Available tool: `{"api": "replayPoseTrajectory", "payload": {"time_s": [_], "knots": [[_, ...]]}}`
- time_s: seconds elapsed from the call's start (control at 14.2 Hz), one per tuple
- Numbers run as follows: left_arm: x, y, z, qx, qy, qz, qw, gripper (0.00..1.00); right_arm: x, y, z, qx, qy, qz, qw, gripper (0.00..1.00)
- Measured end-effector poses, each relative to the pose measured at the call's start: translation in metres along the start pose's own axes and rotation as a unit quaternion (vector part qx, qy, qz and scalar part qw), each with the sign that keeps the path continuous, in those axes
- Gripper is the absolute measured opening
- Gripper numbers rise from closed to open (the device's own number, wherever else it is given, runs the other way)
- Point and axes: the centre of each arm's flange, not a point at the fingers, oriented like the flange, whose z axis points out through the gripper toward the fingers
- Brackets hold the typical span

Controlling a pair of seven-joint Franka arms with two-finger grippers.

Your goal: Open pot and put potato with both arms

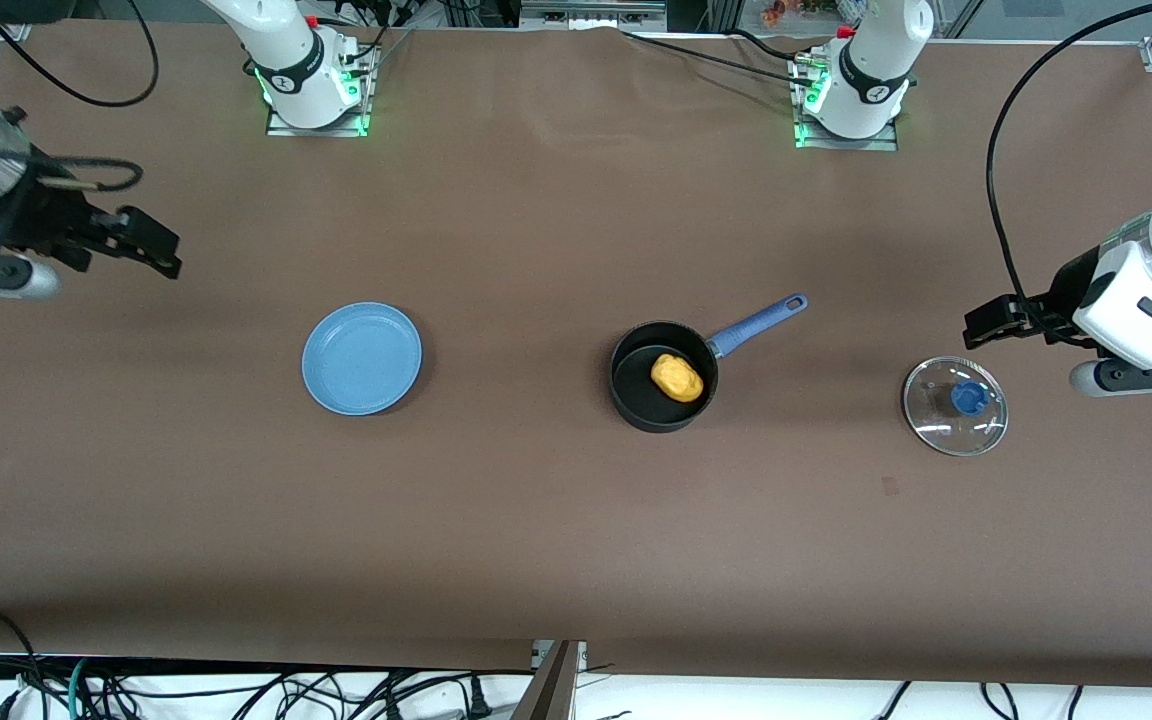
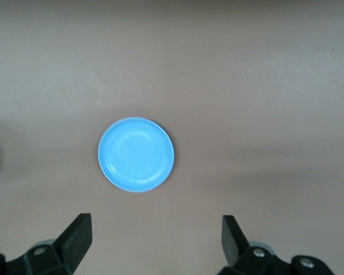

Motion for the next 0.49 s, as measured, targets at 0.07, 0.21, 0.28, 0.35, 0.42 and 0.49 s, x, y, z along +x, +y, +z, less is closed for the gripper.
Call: {"api": "replayPoseTrajectory", "payload": {"time_s": [0.07, 0.21, 0.28, 0.35, 0.42, 0.49], "knots": [[-0.001, -0.002, 0.003, 0.0, 0.002, -0.002, 1.0, 0.95, -0.002, 0.001, 0.003, -0.001, -0.004, -0.007, 1.0, 1.0], [-0.004, -0.007, 0.012, -0.003, 0.017, -0.009, 1.0, 0.95, -0.001, 0.002, 0.01, -0.002, -0.011, -0.017, 1.0, 1.0], [-0.009, -0.01, 0.017, -0.004, 0.022, -0.011, 1.0, 0.94, 0.0, 0.003, 0.013, -0.003, -0.013, -0.019, 1.0, 1.0], [-0.015, -0.012, 0.02, -0.002, 0.023, -0.008, 1.0, 0.94, 0.002, 0.004, 0.015, -0.006, -0.015, -0.02, 1.0, 1.0], [-0.021, -0.015, 0.02, 0.002, 0.026, -0.005, 1.0, 0.94, 0.003, 0.005, 0.017, -0.009, -0.016, -0.021, 1.0, 1.0], [-0.026, -0.019, 0.017, 0.001, 0.028, 0.001, 1.0, 0.94, 0.003, 0.005, 0.018, -0.01, -0.017, -0.021, 1.0, 1.0]]}}
